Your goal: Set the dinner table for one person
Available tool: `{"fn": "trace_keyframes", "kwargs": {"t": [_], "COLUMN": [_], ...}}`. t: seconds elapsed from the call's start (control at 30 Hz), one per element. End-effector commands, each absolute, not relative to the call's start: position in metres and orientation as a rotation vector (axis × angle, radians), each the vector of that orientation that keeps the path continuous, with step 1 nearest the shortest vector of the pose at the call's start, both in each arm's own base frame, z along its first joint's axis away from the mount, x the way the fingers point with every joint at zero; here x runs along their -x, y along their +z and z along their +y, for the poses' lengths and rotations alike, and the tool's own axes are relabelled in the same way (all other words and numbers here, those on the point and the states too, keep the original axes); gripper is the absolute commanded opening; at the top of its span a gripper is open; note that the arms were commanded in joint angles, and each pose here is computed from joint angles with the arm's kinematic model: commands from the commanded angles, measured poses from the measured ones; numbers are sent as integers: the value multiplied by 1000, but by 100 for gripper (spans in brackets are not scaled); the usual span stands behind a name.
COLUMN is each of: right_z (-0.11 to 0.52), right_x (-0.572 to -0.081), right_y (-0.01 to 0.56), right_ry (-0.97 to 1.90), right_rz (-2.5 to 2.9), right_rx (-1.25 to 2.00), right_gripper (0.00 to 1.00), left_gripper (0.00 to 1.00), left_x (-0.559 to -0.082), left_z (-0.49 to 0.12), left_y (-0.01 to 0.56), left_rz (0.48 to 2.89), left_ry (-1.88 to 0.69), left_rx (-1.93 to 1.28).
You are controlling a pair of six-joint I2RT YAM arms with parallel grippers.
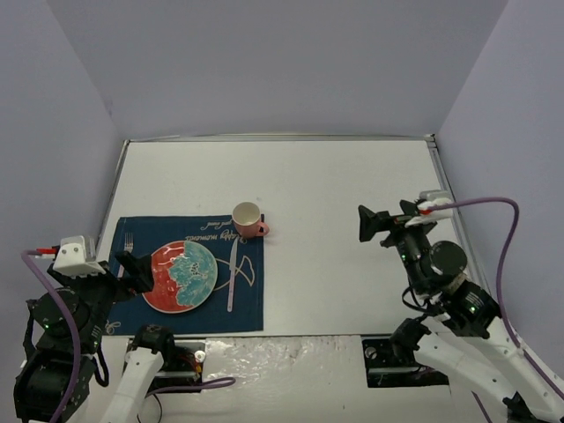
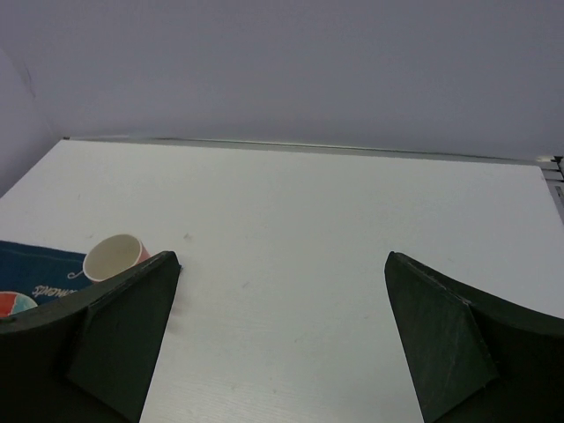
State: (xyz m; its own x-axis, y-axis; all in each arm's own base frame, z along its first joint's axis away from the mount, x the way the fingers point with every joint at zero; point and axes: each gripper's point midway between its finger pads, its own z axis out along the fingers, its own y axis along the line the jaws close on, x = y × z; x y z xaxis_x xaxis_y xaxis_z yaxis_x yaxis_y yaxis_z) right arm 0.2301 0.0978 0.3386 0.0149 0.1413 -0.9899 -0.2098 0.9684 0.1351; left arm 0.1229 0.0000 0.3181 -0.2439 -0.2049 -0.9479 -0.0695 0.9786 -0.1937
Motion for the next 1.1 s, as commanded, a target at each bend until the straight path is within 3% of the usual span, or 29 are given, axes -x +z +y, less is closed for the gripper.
{"fn": "trace_keyframes", "kwargs": {"t": [0.0,0.3,1.07], "right_z": [69,48,28], "right_x": [-222,-208,-205], "right_y": [332,330,336], "right_ry": [226,249,172], "right_rz": [1516,1497,1484], "right_rx": [-67,-169,-230], "right_gripper": [100,100,100], "left_gripper": [97,97,97], "left_x": [-108,-77,-85], "left_z": [8,17,16], "left_y": [320,313,288], "left_rz": [1809,1783,1921], "left_ry": [-122,-120,-69], "left_rx": [246,208,173]}}
